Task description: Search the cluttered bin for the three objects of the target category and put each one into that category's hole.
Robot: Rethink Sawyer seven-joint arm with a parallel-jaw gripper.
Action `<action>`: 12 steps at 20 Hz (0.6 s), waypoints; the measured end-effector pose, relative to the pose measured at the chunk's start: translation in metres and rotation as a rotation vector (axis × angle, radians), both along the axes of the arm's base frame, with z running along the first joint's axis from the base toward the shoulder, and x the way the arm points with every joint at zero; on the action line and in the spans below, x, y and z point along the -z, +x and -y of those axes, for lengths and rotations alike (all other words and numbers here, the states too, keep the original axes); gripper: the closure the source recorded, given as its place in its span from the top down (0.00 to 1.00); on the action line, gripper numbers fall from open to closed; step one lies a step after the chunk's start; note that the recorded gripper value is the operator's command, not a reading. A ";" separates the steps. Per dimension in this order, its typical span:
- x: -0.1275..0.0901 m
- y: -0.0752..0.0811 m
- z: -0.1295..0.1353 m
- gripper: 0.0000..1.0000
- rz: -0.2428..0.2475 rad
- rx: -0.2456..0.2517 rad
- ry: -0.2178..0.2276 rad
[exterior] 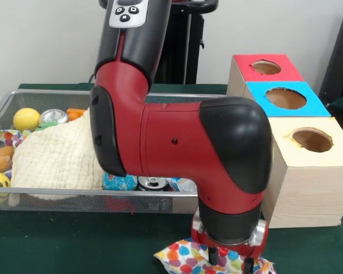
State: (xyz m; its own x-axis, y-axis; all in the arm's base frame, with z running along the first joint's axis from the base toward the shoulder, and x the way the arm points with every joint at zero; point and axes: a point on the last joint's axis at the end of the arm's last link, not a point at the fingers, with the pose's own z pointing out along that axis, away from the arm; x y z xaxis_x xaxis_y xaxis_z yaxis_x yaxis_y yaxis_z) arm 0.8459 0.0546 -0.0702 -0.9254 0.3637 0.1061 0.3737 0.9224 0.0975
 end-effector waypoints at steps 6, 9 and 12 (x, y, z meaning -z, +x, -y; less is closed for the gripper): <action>0.003 0.000 0.003 0.00 0.016 -0.076 0.028; 0.003 0.001 0.003 0.00 0.021 -0.083 0.043; 0.003 0.001 0.004 0.00 0.024 -0.080 0.051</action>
State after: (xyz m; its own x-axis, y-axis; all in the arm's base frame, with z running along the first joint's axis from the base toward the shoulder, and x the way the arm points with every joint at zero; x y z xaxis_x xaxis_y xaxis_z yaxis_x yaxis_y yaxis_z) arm 0.8471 0.0511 -0.0730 -0.9537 0.2835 0.1002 0.2963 0.9428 0.1528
